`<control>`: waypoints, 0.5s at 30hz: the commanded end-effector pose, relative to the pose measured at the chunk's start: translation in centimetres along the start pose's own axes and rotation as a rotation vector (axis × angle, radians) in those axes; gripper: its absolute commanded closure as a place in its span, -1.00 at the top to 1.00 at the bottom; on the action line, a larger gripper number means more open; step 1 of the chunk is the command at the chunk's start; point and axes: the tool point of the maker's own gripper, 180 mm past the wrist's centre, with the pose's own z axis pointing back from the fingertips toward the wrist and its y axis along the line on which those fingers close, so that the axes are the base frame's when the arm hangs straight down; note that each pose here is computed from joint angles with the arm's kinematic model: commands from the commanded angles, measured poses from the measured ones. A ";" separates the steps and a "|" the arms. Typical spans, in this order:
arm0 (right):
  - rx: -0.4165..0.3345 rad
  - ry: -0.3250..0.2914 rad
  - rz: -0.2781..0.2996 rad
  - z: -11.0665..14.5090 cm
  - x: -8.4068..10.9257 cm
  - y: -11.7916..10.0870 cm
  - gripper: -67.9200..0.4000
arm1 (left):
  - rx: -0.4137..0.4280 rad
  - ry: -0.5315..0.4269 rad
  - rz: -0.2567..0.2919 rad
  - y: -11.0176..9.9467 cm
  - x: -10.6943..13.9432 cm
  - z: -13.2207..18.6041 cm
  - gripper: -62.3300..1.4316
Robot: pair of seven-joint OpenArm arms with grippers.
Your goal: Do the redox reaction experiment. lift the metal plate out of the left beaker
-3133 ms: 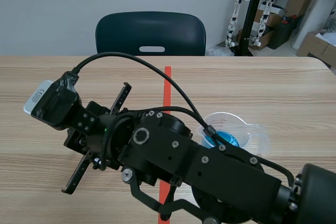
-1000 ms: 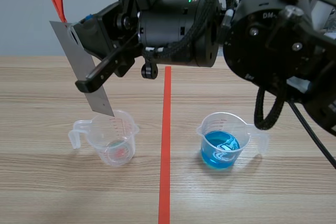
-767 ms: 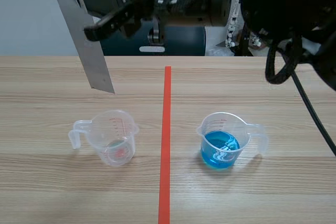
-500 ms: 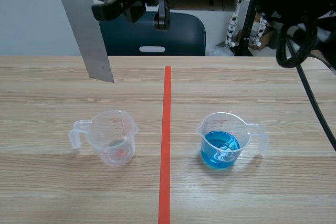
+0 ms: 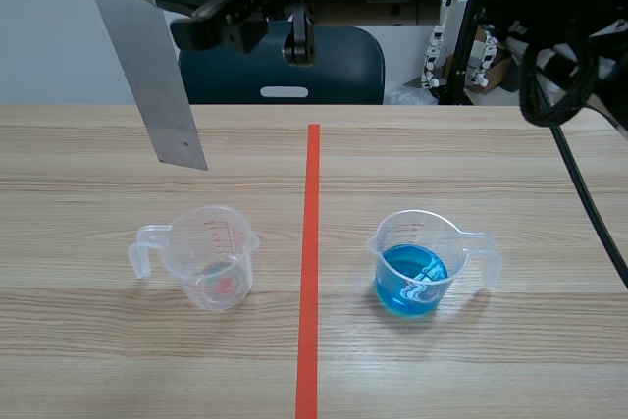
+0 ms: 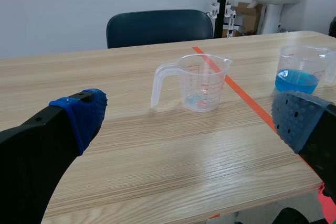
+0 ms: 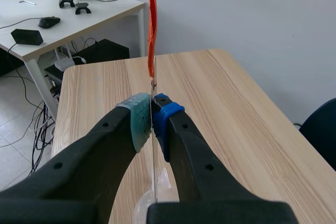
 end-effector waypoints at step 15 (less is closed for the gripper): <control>0.029 -0.042 0.010 -0.5 1.5 0.9 -0.97 | -0.002 -0.007 -0.001 0.0 0.3 0.0 1.00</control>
